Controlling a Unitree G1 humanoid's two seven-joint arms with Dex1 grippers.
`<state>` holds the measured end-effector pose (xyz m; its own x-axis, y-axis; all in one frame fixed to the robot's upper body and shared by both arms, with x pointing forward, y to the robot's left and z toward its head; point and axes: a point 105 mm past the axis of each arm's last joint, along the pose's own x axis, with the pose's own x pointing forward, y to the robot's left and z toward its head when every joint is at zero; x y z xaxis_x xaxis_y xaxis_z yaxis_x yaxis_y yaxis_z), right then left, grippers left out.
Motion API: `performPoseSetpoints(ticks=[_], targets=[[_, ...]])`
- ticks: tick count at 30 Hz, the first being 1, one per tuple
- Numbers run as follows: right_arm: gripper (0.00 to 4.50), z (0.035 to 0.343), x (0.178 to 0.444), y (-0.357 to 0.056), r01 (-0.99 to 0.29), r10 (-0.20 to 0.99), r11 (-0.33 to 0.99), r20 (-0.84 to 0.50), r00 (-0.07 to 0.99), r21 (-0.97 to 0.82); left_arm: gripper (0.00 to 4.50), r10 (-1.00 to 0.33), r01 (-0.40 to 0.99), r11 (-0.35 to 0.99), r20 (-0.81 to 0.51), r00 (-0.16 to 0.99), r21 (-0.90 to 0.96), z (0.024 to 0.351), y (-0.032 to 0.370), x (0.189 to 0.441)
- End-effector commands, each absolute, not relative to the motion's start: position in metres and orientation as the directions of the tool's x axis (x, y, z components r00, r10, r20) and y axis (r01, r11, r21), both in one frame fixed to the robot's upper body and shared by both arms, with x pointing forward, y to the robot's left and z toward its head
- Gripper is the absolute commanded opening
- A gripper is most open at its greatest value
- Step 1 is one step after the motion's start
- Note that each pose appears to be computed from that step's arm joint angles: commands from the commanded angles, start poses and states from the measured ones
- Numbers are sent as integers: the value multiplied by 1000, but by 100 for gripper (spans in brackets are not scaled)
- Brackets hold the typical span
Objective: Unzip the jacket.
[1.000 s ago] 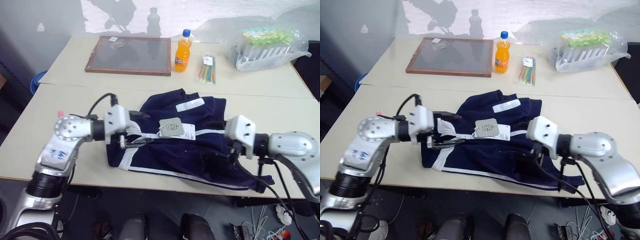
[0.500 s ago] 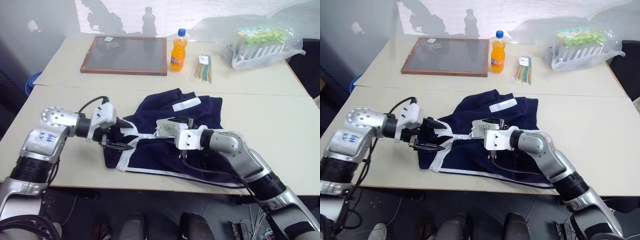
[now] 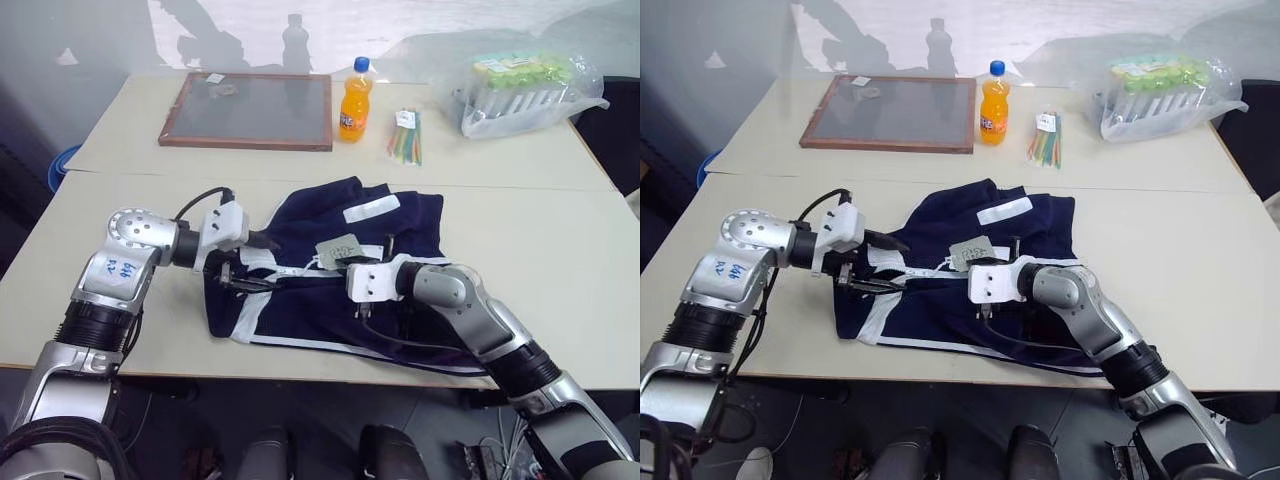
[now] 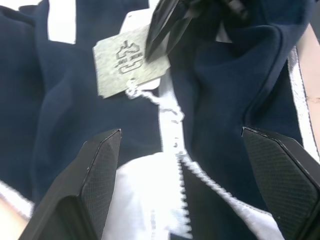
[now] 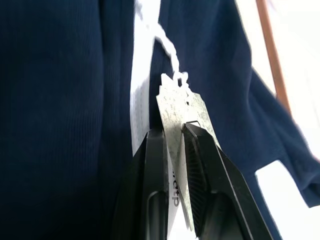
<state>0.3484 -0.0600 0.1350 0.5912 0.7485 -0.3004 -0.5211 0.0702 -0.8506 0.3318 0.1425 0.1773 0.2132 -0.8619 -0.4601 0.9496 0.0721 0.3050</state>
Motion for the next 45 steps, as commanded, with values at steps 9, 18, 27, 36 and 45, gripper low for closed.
performPoseSetpoints(ticks=[9,18,27,36,45], targets=[[2,155,351,-64,-456,740,170,-193,644,-874,406,-823,937,90,-505,261,337,150,153,351],[2,170,332,-92,-425,678,354,-85,730,-833,406,-819,948,154,-500,281,280,122,161,366],[2,182,329,-132,-319,448,737,78,891,-596,406,-830,958,148,-496,255,245,102,157,360],[2,194,330,-218,-22,64,956,134,989,-291,406,-834,959,162,-488,258,232,96,157,357],[2,216,323,-355,318,-286,906,151,946,-279,406,-837,955,178,-473,273,237,97,157,358]])
